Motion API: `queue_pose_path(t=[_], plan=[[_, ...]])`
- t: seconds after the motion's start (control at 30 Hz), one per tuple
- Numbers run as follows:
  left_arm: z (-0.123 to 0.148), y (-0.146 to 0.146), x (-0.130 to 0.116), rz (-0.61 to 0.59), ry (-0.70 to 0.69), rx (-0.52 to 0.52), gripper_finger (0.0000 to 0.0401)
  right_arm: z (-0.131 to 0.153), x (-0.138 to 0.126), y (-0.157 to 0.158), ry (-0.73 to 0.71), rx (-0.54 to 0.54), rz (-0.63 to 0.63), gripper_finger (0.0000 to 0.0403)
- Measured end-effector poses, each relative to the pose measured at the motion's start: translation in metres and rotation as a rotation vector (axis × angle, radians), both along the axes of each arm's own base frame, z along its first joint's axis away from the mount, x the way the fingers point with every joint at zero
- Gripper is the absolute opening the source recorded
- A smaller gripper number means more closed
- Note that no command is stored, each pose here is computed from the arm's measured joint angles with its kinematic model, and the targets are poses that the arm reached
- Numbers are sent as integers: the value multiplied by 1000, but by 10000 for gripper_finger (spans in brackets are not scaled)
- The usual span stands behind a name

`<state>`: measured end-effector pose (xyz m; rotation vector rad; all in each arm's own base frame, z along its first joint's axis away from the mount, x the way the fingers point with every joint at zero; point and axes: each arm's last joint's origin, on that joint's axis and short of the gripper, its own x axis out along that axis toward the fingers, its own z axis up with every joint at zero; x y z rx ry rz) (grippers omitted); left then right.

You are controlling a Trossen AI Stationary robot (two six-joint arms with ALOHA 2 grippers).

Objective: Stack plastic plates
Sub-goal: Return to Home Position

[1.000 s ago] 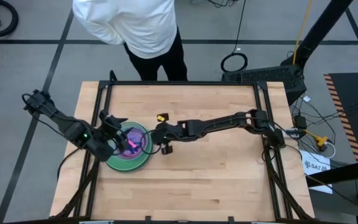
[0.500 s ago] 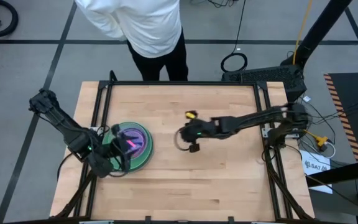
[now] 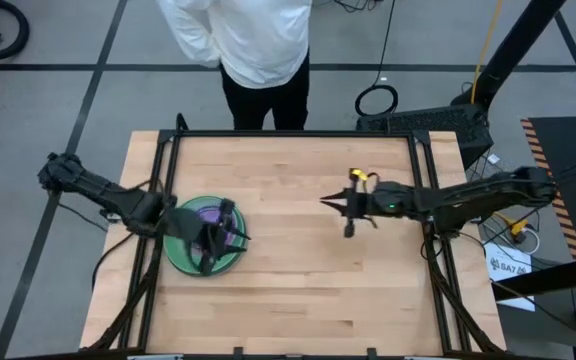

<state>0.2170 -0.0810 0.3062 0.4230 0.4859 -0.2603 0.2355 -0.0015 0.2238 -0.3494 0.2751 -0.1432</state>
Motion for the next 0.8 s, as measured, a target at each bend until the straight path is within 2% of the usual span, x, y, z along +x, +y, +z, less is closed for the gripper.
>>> queue_pose_path(t=[0.17,0.37,0.57,0.8], plan=[[-3,31,8,-73,63,-105,138,-4,-29,-1,-61,23,-6,22],[-10,66,7,-76,76,-170,138,-14,-57,-1,-118,50,-12,22],[-29,91,-16,44,13,-221,138,-30,-79,-2,-165,77,-24,22],[-29,93,-54,88,-89,-248,138,-43,-97,-7,-216,99,-57,22]])
